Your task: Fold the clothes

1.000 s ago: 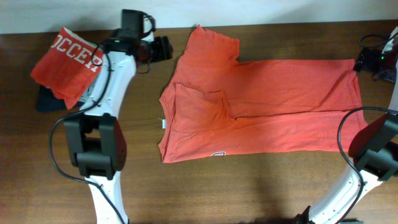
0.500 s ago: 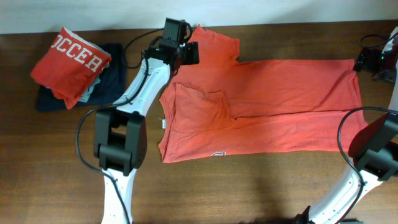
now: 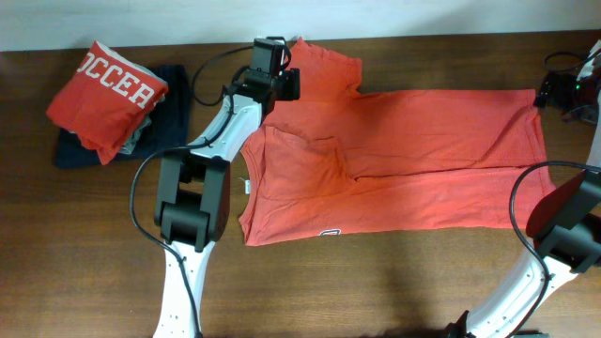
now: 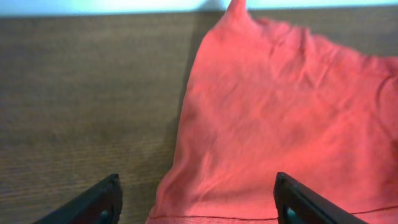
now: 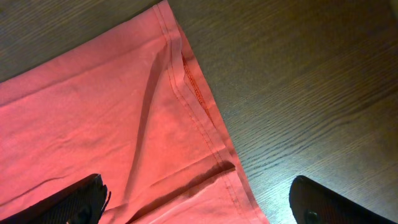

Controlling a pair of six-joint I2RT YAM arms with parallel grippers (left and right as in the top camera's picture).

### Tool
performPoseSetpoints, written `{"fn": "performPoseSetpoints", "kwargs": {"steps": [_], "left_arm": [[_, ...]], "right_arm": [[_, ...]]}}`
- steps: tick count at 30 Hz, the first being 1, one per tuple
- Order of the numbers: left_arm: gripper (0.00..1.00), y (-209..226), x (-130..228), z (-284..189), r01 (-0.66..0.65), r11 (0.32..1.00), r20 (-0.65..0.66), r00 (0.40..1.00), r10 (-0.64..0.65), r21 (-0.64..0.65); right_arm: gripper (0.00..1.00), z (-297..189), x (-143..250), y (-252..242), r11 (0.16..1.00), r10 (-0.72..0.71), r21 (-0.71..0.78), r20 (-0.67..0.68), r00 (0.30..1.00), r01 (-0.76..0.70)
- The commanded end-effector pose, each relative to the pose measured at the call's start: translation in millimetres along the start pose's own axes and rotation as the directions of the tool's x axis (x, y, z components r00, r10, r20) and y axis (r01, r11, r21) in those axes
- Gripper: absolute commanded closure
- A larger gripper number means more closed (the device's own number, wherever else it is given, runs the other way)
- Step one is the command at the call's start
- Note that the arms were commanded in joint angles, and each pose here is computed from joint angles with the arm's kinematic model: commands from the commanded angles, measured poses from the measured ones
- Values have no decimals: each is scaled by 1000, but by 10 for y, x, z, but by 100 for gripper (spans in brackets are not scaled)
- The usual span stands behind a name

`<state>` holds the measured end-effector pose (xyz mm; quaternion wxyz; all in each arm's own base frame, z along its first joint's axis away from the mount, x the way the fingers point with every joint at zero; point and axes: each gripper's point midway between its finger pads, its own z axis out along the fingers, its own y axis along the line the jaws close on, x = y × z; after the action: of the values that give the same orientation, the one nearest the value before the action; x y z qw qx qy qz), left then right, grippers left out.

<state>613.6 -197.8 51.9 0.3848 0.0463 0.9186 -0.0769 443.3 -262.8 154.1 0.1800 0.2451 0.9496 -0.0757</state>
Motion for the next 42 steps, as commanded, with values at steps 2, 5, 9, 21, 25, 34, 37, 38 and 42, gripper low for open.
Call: {"fn": "performPoseSetpoints", "kwargs": {"steps": [2,5,9,21,25,34,37,38,42], "left_arm": [[29,53,142,109,-26,1000,-36,999,25,-16],[31,62,195,111,-27,999,-56,998,26,-18],[35,94,350,137,-31,999,-109,994,28,-29],[36,212,874,35,-54,996,-320,947,30,-67],[35,249,1033,-44,-64,995,-392,919,29,-78],[36,232,886,-312,-73,994,-454,891,26,-86],[36,227,823,-405,-75,993,-468,884,25,-89],[35,225,810,-434,-76,993,-473,881,25,-89],[35,204,692,-518,-75,993,-467,884,25,-88]], "right_arm": [[1,32,-16,15,1000,5,-6,-1,1000,-5],[1,32,-16,15,1000,5,-6,-1,1000,-5],[1,32,-16,15,1000,5,-6,-1,1000,-5],[1,32,-16,15,1000,5,-6,-1,1000,-5],[1,32,-16,15,1000,5,-6,-1,1000,-5],[1,32,-16,15,1000,5,-6,-1,1000,-5],[1,32,-16,15,1000,5,-6,-1,1000,-5],[1,32,-15,13,1000,5,-6,-1,1000,-5],[1,32,-16,15,1000,5,-6,-1,1000,-5]]}}
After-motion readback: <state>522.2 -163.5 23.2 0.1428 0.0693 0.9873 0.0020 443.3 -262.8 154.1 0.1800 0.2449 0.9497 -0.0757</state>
